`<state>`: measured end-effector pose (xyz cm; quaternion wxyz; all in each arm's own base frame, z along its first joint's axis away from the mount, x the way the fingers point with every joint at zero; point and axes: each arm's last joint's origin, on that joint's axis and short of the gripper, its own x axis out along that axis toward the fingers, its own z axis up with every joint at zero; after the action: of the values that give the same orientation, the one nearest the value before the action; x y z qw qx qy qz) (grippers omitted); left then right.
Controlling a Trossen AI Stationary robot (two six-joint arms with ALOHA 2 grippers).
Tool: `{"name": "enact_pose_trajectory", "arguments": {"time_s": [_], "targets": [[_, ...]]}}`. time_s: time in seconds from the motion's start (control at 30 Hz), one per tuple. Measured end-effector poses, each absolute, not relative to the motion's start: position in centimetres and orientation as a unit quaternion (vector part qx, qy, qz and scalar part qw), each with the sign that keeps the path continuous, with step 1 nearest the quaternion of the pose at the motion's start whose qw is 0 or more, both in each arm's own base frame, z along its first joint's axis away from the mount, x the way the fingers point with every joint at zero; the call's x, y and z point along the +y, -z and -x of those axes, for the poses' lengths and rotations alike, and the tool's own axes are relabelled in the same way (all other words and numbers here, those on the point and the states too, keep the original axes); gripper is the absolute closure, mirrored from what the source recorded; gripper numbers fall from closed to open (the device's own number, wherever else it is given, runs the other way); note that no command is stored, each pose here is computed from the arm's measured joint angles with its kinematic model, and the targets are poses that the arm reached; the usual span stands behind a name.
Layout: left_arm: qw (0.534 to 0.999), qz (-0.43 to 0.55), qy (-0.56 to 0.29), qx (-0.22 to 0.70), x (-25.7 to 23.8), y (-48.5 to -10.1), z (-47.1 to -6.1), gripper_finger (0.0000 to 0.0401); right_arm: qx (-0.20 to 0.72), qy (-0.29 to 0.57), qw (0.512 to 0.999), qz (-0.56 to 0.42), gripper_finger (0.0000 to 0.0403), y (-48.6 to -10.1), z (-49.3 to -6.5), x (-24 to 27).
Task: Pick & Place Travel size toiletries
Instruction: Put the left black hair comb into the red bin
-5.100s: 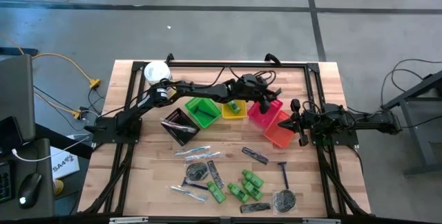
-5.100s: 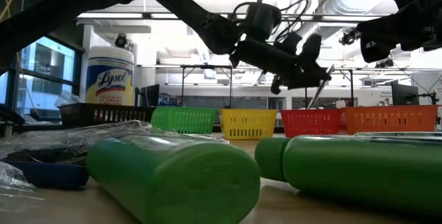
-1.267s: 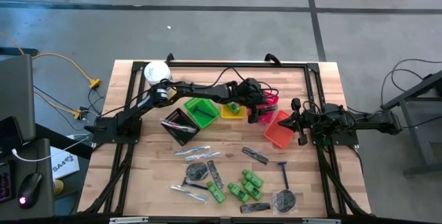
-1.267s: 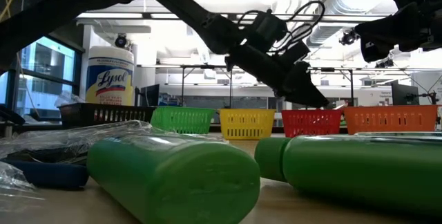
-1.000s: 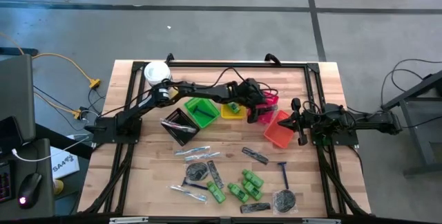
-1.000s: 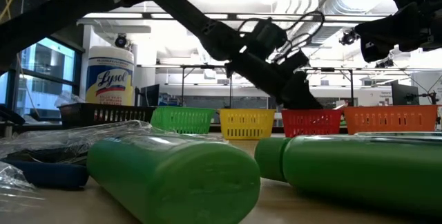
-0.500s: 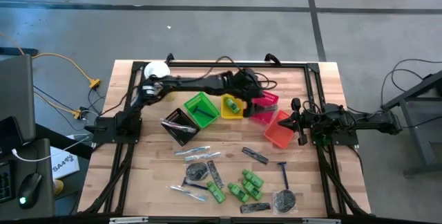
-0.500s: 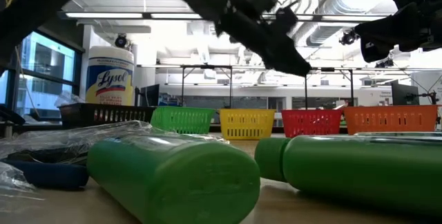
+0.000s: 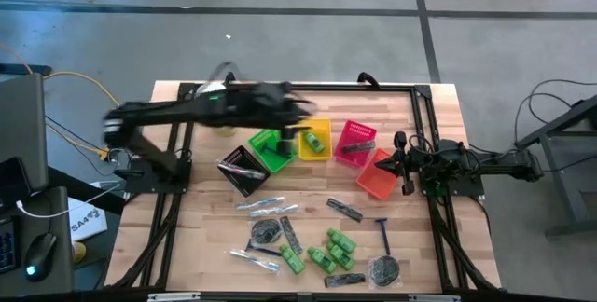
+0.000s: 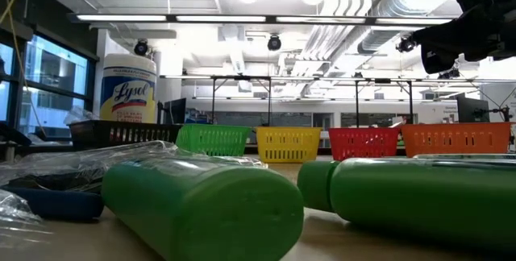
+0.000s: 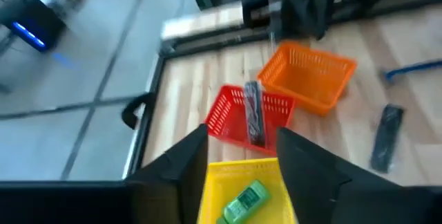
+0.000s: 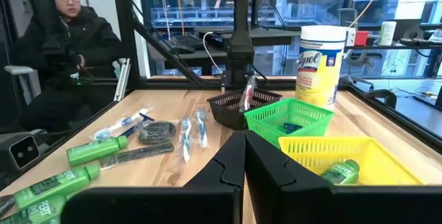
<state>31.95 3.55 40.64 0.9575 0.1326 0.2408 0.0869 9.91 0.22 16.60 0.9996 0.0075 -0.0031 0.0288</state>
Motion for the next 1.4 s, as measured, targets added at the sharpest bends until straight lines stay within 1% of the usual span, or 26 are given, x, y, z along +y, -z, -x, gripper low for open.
{"name": "enact_pose_trajectory", "arguments": {"time_s": [0.1, 0.17, 0.27, 0.3, 0.37, 0.47, 0.53, 0.73, 0.9, 1.1, 1.33, 1.4], "targets": [[0.966, -0.11, -0.095, 0.215, 2.9, -40.0, -27.4, 0.0296, -0.003, -0.029, 1.0, -0.007, 0.0401, -16.6, -9.9, 0.2], [0.97, -0.097, -0.106, 0.198, 2.7, -38.8, -24.5, 0.0329, -0.003, -0.029, 1.0, -0.011, 0.0401, -16.6, -9.9, 0.2], [0.98, -0.082, -0.121, 0.138, 2.3, -37.0, -20.0, 0.0382, -0.003, -0.029, 0.999, -0.015, 0.0401, -16.6, -9.9, 0.2], [0.982, -0.08, -0.123, 0.118, 2.2, -36.3, -18.6, 0.0391, -0.003, -0.029, 0.999, -0.015, 0.0401, -16.6, -9.9, 0.2], [0.987, -0.09, -0.105, 0.088, 1.9, -34.7, -16.1, 0.0393, -0.003, -0.029, 0.999, -0.015, 0.0401, -16.6, -9.9, 0.2], [0.99, -0.123, -0.021, 0.058, 1.1, -32.2, -13.2, 0.0398, -0.003, -0.029, 0.999, -0.017, 0.0401, -16.6, -9.9, 0.2], [0.991, -0.129, 0.009, 0.031, 0.8, -30.9, -12.0, 0.04, -0.003, -0.029, 0.999, -0.021, 0.0401, -16.6, -9.9, 0.2], [0.993, -0.122, 0.005, -0.005, 0.6, -28.1, -9.4, 0.0401, -0.003, -0.028, 0.999, -0.041, 0.0401, -16.6, -9.9, 0.2], [0.995, -0.102, 0.002, -0.022, 0.5, -26.0, -8.3, 0.0401, -0.002, -0.012, 0.999, -0.041, 0.0401, -16.6, -9.9, 0.1], [0.996, -0.088, 0.001, -0.027, 0.5, -23.1, -8.2, 0.0401, -0.002, -0.003, 0.999, -0.041, 0.0401, -16.6, -9.9, 0.1], [0.996, -0.086, 0.0, -0.03, 0.5, -20.7, -8.5, 0.0401, -0.002, 0.031, 0.999, -0.043, 0.0401, -16.6, -10.0, -0.1], [0.996, -0.085, 0.0, -0.025, 0.5, -20.4, -8.7, 0.0401, -0.004, 0.048, 0.997, -0.067, 0.0401, -16.6, -10.0, -0.2]]}}
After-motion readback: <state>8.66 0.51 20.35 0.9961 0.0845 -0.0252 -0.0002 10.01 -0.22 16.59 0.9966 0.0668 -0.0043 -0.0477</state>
